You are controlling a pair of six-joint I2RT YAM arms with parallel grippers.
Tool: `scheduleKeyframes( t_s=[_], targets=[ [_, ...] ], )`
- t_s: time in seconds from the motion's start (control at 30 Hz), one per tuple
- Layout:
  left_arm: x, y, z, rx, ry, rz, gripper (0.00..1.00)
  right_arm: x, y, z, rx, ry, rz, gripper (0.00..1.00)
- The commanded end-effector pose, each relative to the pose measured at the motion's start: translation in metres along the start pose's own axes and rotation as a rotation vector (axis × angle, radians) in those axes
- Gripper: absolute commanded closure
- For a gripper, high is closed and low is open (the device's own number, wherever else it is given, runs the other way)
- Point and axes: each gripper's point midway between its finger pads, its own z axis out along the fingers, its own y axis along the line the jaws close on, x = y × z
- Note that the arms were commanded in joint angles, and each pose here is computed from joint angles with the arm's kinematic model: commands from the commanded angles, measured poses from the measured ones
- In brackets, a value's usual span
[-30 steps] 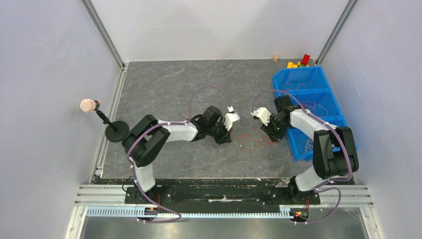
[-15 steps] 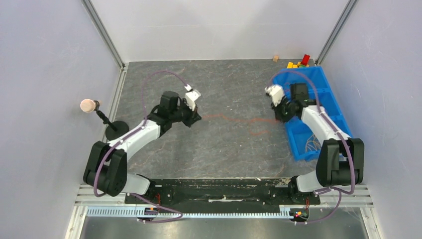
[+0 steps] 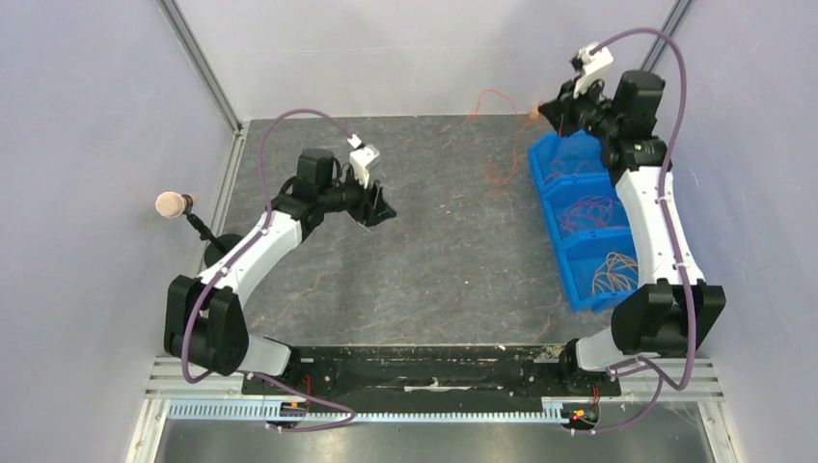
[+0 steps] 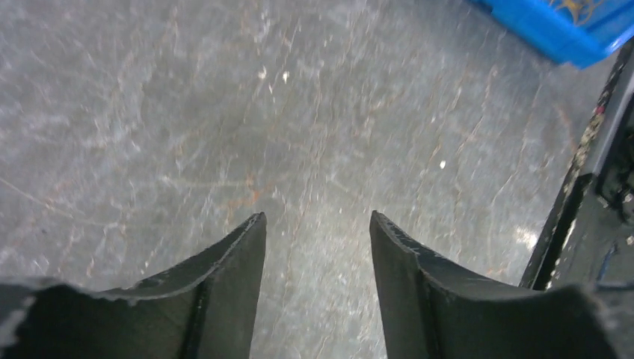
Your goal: Untangle the cables
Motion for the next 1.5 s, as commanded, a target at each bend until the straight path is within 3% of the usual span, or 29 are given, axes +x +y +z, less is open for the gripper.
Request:
scheduleKeyframes(
  t_s=[0.0, 0.43, 0.73, 1.03, 1.47],
  targets=[
    [-0.042, -0.016, -0.003, 0.078, -0.068, -0.043, 0.37, -0.048, -0.015, 0.008, 0.029, -0.105, 0.039, 1.00],
    [-0.027, -0.011, -0.004, 0.042, -0.054, -0.035, 0.33, -0.066, -0.088, 0.019, 0.158, -0.163, -0.034, 1.00],
    [-0.023, -0.006, 0.000, 0.025, -0.037, -0.046, 0.33, -0.096, -0.138, -0.006, 0.254, -0.208, -0.086, 1.00],
    [-0.024, -0.001, 0.006, 0.027, -0.022, -0.057, 0.33, -0.065, -0.170, -0.031, 0.318, -0.134, -0.133, 1.00],
    [-0.018, -0.002, 0.000, 0.014, 0.004, -0.056, 0.34, 0.034, -0.213, -0.025, 0.383, 0.070, -0.151, 1.00]
  ],
)
